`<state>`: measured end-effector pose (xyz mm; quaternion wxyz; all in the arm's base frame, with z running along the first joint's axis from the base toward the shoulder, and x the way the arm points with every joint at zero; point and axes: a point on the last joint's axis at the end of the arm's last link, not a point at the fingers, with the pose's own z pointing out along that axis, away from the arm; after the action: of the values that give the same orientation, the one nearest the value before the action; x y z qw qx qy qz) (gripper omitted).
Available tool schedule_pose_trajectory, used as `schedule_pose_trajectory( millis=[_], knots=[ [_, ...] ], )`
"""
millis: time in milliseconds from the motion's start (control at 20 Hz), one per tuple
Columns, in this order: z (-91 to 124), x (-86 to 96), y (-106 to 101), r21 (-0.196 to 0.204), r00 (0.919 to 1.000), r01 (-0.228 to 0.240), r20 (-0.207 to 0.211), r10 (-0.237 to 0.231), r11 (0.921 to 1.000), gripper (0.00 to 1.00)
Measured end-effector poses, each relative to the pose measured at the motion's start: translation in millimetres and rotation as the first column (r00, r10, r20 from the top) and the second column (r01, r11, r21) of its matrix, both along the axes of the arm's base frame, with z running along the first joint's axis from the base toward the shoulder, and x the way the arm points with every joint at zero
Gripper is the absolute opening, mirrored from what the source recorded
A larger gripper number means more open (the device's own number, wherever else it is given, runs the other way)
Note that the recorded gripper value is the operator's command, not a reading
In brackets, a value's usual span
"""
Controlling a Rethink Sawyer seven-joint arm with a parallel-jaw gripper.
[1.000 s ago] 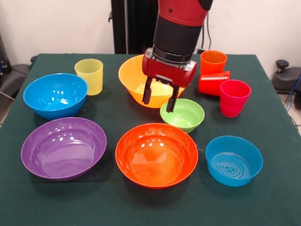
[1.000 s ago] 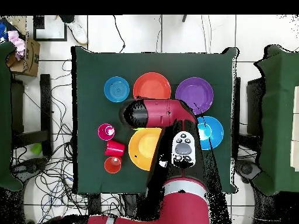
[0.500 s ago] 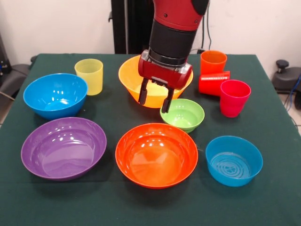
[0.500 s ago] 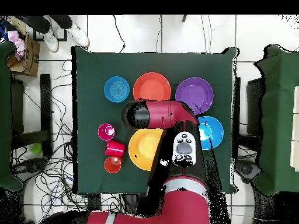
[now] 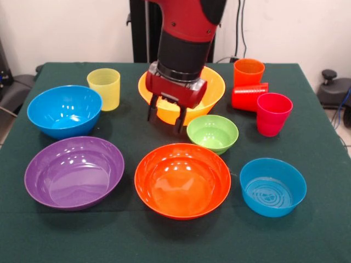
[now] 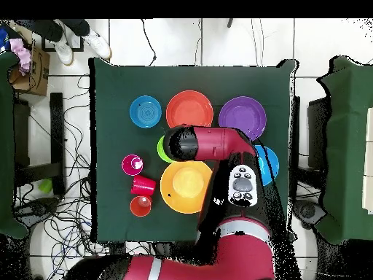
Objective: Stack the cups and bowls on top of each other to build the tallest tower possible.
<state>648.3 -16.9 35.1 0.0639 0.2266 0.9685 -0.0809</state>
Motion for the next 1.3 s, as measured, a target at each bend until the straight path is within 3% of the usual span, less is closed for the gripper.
schedule_pose_trajectory(
  millis=[500, 800, 1300],
  knots=[
    [-25.6, -1.3, 2.6, 0.000, 0.9997, -0.008, -0.022, 0.008, 1.0000, 1.00],
    [-31.2, -9.3, 17.7, 0.006, 0.9994, -0.033, -0.005, 0.033, 0.9994, 1.00],
    [-39.1, -20.8, 20.5, 0.014, 0.9991, -0.040, 0.013, 0.040, 0.9991, 1.00]
  ],
)
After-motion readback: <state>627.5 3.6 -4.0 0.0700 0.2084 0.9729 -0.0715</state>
